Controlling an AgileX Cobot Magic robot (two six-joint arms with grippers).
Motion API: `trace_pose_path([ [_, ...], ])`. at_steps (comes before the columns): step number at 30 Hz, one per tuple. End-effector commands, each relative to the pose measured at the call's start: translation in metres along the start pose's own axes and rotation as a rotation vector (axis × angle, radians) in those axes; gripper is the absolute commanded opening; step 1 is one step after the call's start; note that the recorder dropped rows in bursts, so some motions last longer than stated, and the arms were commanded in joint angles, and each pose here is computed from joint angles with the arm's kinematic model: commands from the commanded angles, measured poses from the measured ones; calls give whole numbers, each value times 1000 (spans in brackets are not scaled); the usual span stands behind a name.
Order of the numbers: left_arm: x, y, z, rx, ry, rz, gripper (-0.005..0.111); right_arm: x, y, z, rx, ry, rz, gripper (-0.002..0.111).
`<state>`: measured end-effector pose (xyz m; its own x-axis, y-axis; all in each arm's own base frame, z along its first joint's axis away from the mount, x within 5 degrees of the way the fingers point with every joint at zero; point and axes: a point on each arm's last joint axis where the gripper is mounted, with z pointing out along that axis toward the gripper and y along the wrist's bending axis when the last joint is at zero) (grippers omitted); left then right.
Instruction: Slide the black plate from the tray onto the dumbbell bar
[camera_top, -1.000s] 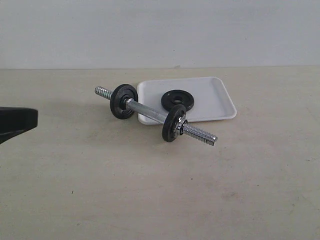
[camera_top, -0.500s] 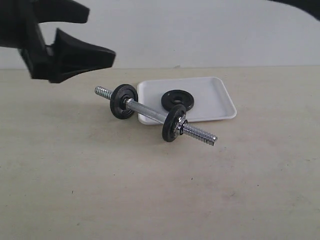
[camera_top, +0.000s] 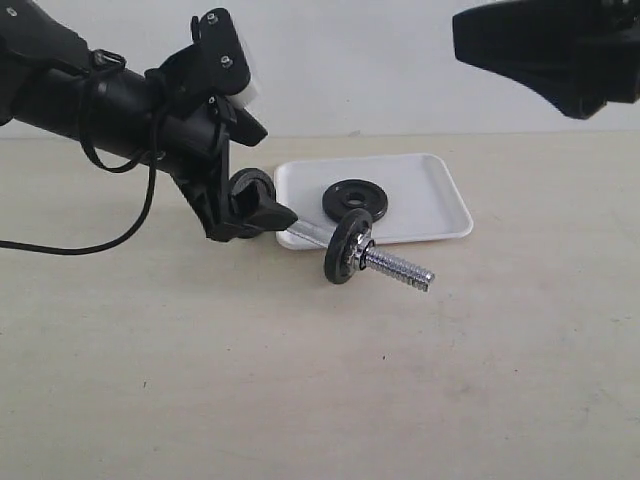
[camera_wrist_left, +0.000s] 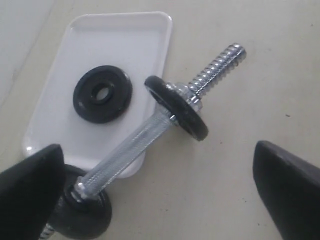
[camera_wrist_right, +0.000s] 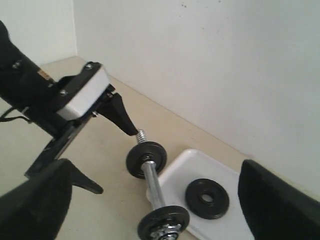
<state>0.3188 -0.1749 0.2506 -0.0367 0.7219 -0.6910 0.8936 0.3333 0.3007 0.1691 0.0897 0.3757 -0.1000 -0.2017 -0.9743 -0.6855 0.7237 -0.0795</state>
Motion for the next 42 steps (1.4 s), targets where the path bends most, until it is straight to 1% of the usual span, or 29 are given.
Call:
trace_pose_path([
  [1, -5, 10, -2, -106, -14, -18, 93, 0, -9, 0, 103, -1, -10, 82],
  [3, -4, 12, -1, -129, -14, -48, 93, 1, -11, 1, 115, 1, 6, 82],
  [6, -3, 16, 3, -156, -15, -124, 93, 3, -13, 6, 113, 18, 21, 82],
  [8, -1, 18, 8, -152, -12, -183, 93, 7, -15, 11, 110, 38, 28, 82],
  [11, 3, 18, 16, -143, 6, -186, 93, 17, -20, 22, 114, 93, 25, 82],
  [15, 8, 21, 26, -122, 71, -44, 93, 37, -24, 36, 106, 171, 46, 82],
  [18, 10, 21, 36, -107, 125, 87, 93, 53, -27, 46, 105, 231, 63, 82],
  [21, 8, 21, 47, -93, 168, 233, 93, 61, -29, 52, 107, 261, 76, 82],
  [23, 7, 21, 53, -96, 182, 289, 93, 64, -30, 55, 107, 270, 80, 82],
  [26, 9, 23, 63, -88, 192, 305, 93, 65, -30, 56, 106, 276, 83, 82],
  [30, 18, 20, 75, -38, 221, 304, 93, 65, -30, 56, 102, 278, 87, 82],
  [35, 27, 15, 81, 34, 269, 410, 93, 65, -29, 56, 99, 280, 106, 82],
  [38, 28, 16, 82, 21, 269, 435, 93, 65, -29, 56, 98, 280, 113, 82],
  [42, 35, 15, 88, 42, 298, 475, 93, 66, -28, 56, 91, 284, 126, 82],
])
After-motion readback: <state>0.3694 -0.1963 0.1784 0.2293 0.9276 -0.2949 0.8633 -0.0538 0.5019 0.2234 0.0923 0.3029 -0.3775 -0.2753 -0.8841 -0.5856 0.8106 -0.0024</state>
